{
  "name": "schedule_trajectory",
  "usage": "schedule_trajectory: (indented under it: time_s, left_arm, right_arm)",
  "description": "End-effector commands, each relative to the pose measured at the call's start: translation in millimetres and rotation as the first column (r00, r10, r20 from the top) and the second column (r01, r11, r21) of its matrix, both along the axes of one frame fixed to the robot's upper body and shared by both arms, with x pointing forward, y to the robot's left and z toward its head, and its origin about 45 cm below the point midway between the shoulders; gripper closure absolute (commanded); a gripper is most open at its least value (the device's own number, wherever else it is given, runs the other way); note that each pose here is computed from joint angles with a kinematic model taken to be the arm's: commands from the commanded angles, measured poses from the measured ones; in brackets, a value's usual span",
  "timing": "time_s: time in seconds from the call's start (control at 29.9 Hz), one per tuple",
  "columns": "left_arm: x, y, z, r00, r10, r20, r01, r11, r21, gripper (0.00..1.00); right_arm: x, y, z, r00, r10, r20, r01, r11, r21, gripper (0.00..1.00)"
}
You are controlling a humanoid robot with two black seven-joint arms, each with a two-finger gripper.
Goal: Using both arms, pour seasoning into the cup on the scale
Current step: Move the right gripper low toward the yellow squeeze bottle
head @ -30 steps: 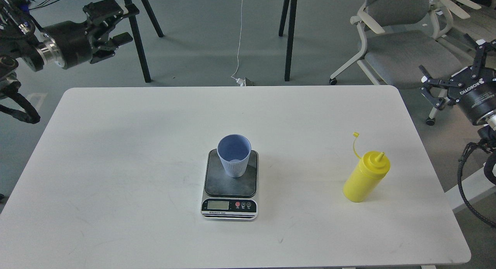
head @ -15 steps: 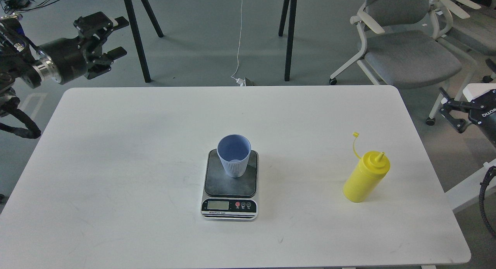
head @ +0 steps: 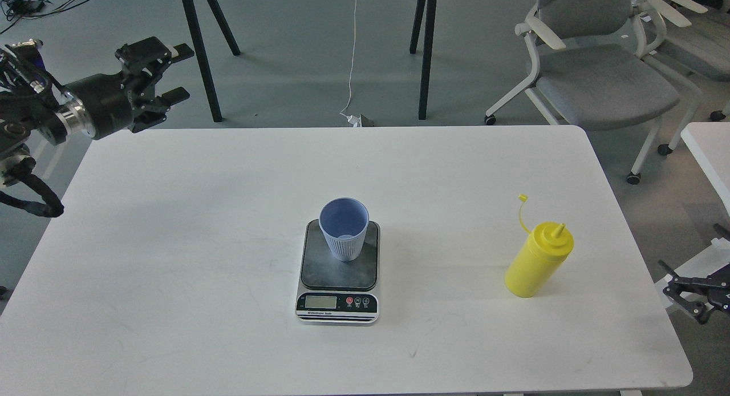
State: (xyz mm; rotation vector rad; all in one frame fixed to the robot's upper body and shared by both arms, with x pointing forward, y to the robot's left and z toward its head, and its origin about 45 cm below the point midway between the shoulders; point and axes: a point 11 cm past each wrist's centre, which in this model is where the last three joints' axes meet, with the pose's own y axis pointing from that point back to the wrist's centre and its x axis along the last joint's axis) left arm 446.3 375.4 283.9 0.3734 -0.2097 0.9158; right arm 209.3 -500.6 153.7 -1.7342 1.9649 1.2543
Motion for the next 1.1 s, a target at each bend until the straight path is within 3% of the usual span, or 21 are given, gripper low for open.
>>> schedule_trajectory:
  time_s: [0.0, 0.37, 1.07]
  left_arm:
    - [-0.5, 0.2, -1.1, 1.0, 0.0, -0.002, 0.0, 1.0, 0.002, 0.06]
    - [-2.5, 1.9, -5.2, 1.0, 0.002, -0.012, -0.002, 1.0, 0.006, 0.05]
    - [-9.3, 8.1, -17.8, 0.999, 0.012, -0.041, -0.011, 1.0, 0.015, 0.04]
  right_arm:
    - [-2.8, 13.0, -10.9, 0.999, 0.041, -0.01, -0.041, 0.999, 0.005, 0.01]
    - [-9.9, 79.7, -38.3, 0.974, 0.228, -0.002, -0.228, 0.972, 0.054, 0.01]
    - [-10.4, 131.2, -63.8, 0.966, 0.256, 0.041, -0.259, 0.953, 0.156, 0.01]
